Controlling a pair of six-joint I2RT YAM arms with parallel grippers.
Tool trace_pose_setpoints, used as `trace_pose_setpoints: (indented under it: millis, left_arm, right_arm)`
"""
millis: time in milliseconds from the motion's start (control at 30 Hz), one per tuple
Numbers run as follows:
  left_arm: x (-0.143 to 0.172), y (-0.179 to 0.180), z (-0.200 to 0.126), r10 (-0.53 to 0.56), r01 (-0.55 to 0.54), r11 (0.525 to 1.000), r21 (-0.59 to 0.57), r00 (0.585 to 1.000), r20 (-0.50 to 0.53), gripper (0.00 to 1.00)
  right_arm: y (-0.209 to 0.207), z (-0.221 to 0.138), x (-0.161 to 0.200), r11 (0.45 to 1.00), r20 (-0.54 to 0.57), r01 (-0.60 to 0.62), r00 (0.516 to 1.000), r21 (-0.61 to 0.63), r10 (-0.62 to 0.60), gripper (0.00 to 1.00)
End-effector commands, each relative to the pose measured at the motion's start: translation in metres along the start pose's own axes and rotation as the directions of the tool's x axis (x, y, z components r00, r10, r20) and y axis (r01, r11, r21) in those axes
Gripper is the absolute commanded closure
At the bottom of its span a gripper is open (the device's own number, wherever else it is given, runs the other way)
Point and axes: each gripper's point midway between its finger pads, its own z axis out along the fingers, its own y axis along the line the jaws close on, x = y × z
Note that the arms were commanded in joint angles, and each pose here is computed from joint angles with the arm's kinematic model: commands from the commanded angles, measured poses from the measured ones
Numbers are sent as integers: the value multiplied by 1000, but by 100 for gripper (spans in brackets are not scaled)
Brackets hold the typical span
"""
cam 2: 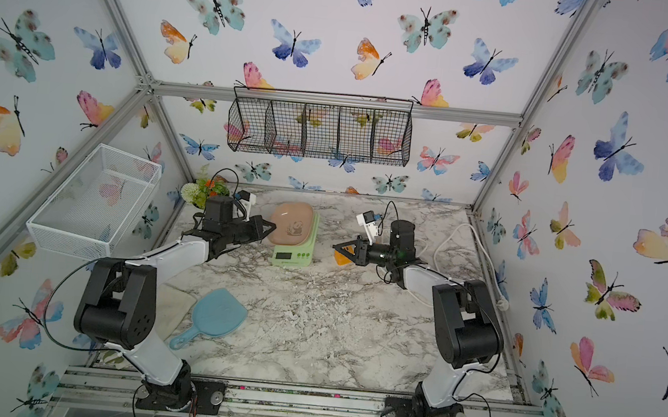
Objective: Charge the electronic scale
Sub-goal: Pick up the electronic scale at the center of the board, then insert the charging cable into the electronic scale.
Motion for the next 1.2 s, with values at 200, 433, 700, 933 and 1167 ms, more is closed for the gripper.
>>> trace_pose_setpoints:
  millis: [200, 433, 700, 933, 1167]
  left_arm:
    - [-20, -54, -21, 50, -78, 980, 183, 987, 154, 100]
    - [-22, -58, -24, 51, -88, 976, 199, 981, 187, 100]
    - [-21, -64, -26, 56, -104, 969, 226, 977, 207, 100]
    - [-20, -68, -27, 63, -114, 964, 241, 976, 208, 100]
    - [-19, -72, -26, 73, -125, 960, 252, 975, 208, 100]
  right_arm:
    - [26, 13, 9, 994, -55, 39, 997, -106, -45, 98]
    - [24, 21, 19, 993, -93, 7, 995, -116, -18, 98]
    - [23, 23, 17, 991, -95, -51, 995, -122, 40, 98]
    - [25, 24, 16, 988, -91, -64, 995, -139, 51, 98]
    - [25, 25, 14, 988, -84, -70, 995, -140, 59, 98]
